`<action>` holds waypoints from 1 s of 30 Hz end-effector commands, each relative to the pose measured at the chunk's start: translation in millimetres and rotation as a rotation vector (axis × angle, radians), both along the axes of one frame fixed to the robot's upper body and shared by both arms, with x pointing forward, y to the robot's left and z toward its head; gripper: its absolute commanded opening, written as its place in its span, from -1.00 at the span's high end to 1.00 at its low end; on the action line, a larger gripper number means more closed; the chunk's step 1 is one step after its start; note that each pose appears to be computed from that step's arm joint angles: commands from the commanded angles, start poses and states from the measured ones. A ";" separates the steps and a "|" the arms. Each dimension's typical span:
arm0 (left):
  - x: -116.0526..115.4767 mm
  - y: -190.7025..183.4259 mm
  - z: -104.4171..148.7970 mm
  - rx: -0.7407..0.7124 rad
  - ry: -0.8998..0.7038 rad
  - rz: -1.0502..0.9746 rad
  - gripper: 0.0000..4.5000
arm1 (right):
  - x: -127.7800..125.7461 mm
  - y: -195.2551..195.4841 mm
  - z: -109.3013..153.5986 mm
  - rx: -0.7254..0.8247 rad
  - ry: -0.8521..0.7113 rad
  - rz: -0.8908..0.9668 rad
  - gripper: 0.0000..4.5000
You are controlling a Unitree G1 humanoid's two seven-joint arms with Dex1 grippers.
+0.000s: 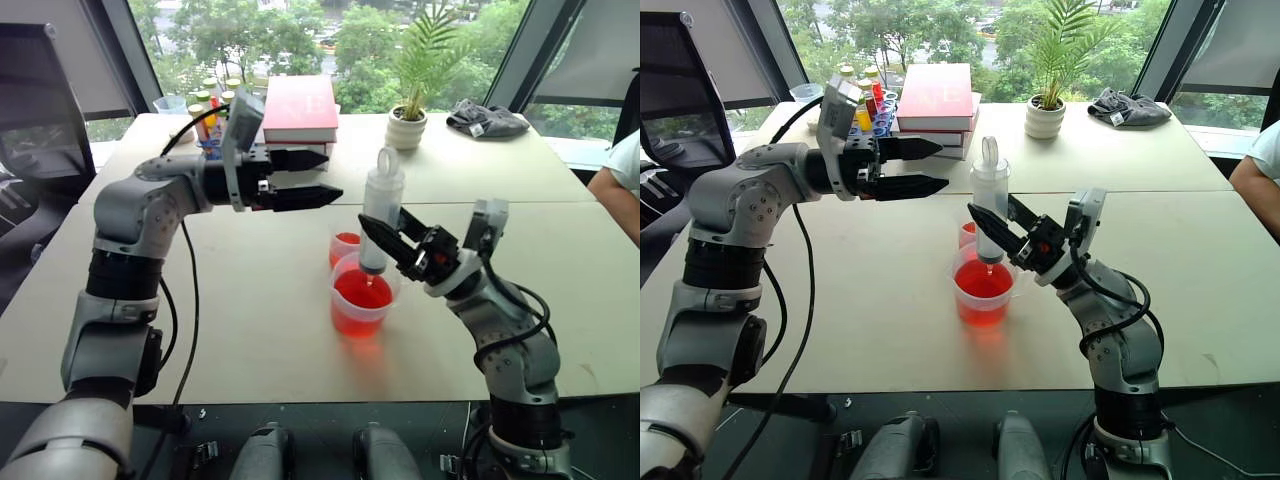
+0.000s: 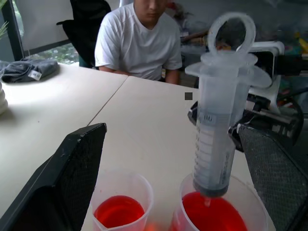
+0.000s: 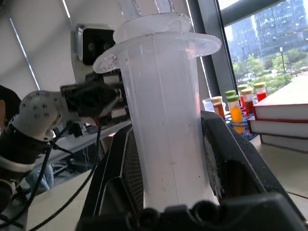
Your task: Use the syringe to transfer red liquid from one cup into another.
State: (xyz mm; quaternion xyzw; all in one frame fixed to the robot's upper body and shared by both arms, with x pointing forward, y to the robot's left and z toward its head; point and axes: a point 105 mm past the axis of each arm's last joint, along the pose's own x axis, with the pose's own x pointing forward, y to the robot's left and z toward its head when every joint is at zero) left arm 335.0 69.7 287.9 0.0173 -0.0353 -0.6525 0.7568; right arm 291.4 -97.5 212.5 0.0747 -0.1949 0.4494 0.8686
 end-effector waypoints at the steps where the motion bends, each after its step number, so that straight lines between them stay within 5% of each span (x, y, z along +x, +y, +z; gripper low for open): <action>1: -4.2 -12.4 14.2 0.004 -0.061 -0.051 -1.00 | -3.2 4.1 -4.5 -0.020 -0.066 -0.015 0.41; 14: -0.6 -41.8 4.4 0.029 -0.081 -0.113 -1.00 | -3.3 5.6 -12.3 -0.045 -0.071 -0.035 0.41; 30: 9.0 -31.4 6.1 0.018 -0.093 -0.070 -1.00 | -5.4 5.2 -12.5 -0.076 -0.059 -0.018 0.41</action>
